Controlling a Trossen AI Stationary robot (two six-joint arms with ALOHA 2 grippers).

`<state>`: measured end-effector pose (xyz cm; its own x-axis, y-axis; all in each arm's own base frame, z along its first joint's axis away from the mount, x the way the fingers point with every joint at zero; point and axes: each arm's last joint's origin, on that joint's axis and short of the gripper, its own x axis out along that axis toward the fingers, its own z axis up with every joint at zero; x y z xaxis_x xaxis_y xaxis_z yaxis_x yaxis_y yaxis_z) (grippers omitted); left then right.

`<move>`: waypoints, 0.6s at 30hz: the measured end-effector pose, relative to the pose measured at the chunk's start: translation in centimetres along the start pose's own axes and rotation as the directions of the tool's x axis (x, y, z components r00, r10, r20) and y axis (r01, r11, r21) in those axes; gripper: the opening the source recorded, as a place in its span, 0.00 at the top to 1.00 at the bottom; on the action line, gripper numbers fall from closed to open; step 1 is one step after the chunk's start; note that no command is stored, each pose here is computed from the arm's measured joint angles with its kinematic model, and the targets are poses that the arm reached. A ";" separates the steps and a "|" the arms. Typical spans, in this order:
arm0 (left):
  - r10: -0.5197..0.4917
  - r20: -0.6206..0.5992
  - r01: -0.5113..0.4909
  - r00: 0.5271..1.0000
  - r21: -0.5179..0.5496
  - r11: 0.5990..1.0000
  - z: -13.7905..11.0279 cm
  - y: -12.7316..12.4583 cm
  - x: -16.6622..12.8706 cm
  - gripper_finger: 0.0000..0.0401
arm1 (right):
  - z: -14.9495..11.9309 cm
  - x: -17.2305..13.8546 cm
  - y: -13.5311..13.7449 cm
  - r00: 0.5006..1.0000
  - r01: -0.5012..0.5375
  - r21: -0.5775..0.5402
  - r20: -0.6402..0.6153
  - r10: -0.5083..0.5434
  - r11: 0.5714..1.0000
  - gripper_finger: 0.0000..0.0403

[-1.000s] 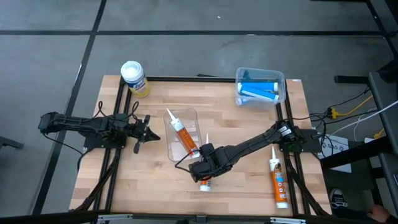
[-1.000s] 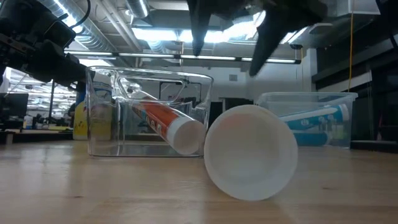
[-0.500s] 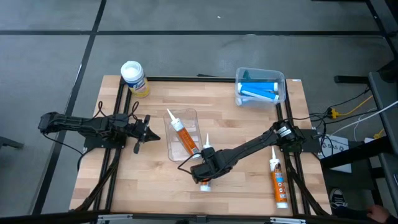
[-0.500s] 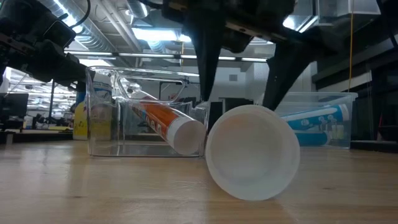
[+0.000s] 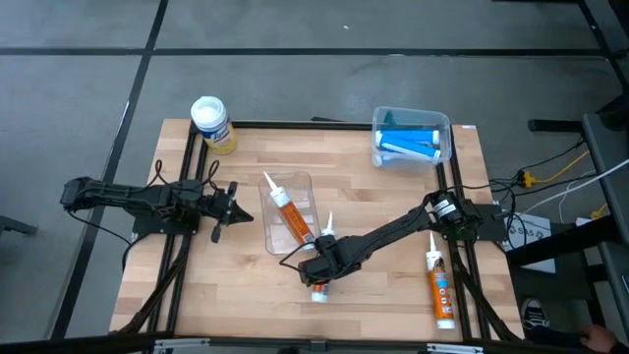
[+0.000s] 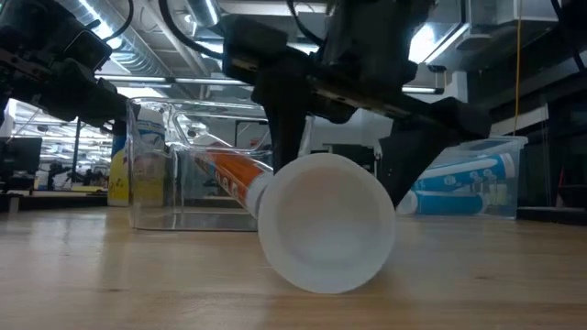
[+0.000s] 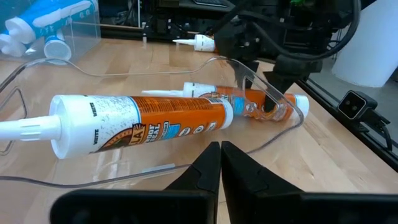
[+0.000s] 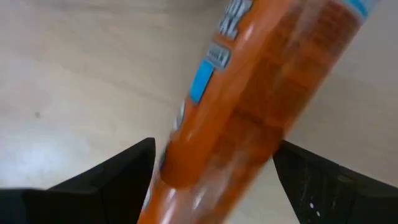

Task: Pick & place silicon tubes, Sealant and Lysol wipes
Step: Put the top orange sealant into the transparent bin

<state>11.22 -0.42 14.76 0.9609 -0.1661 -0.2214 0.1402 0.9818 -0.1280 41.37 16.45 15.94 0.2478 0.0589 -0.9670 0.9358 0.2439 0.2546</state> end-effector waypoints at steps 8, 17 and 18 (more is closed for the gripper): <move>0.000 -0.001 0.000 1.000 0.000 1.000 0.0 0.0 0.0 0.98 | 0.6 1.5 -0.2 0.999 0.042 -0.010 0.025 -0.042 0.999 0.20; 0.000 0.000 0.000 1.000 0.000 1.000 0.0 0.0 0.0 0.97 | 0.8 2.2 -0.5 0.995 0.076 -0.066 0.063 -0.072 0.995 0.20; 0.000 0.000 0.000 1.000 0.000 1.000 0.0 0.0 0.0 0.97 | 0.8 2.3 -0.5 0.994 0.077 -0.079 0.080 -0.071 0.994 0.20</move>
<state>11.22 -0.42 14.76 0.9608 -0.1662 -0.2218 0.1402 0.9818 -0.1281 41.71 15.68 13.61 0.2001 -0.0359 -0.9791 0.9295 0.3229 0.1781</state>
